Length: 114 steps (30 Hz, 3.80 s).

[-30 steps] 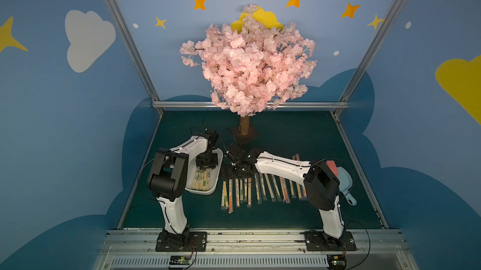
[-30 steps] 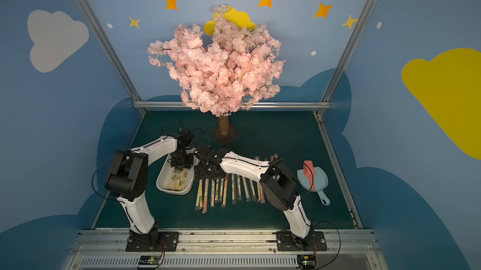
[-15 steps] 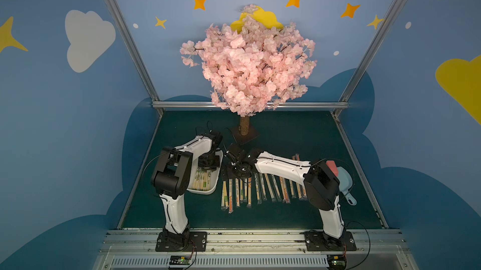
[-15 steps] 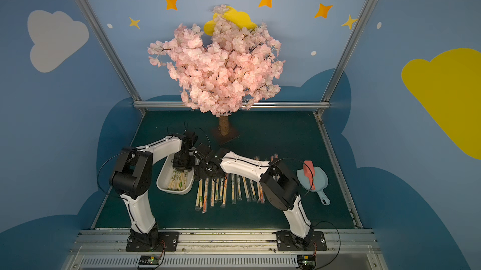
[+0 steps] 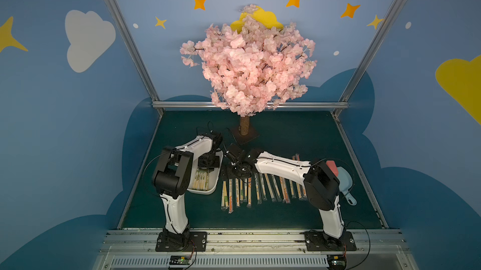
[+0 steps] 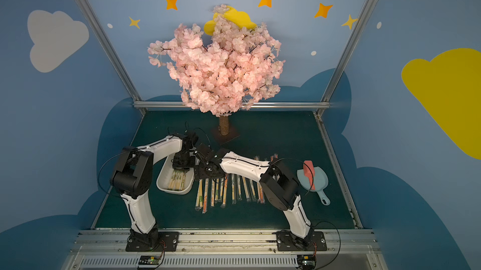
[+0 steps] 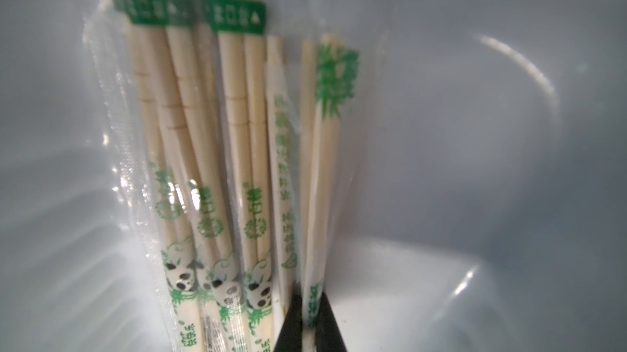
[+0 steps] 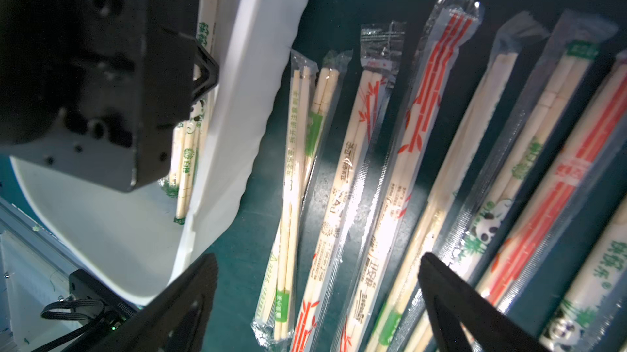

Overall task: Take the paired disposable chopsticks out of the storage box
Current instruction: Pick up the paired disposable chopsticks from the storage box, then move the storage box to the center of the board, then place the paired disposable chopsticks at the center of the board.

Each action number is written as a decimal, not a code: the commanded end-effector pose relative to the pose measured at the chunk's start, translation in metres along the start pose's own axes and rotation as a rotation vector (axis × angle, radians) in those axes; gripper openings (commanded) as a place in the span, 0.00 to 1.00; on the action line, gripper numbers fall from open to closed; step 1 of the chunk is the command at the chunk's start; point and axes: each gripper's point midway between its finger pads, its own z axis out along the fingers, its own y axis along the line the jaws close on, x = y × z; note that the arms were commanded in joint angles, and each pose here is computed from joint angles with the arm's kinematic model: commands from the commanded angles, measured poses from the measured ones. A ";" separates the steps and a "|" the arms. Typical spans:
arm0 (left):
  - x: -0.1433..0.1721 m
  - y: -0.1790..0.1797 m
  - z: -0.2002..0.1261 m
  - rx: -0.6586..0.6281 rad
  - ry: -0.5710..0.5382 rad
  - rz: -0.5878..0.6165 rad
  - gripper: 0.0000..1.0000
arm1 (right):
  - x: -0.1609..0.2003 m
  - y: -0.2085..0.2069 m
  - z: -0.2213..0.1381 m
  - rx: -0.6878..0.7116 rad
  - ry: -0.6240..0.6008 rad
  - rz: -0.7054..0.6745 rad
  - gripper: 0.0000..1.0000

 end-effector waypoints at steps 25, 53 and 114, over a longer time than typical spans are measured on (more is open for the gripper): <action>-0.023 0.024 -0.079 0.155 -0.163 -0.050 0.03 | -0.011 0.010 0.019 0.023 0.037 -0.022 0.95; 0.039 -0.044 -0.163 0.760 -0.306 0.145 0.03 | -0.020 -0.012 -0.064 -0.057 -0.131 0.077 0.96; 0.037 -0.013 -0.083 0.287 -0.164 -0.001 0.46 | 0.006 -0.018 -0.046 -0.045 -0.082 0.094 0.96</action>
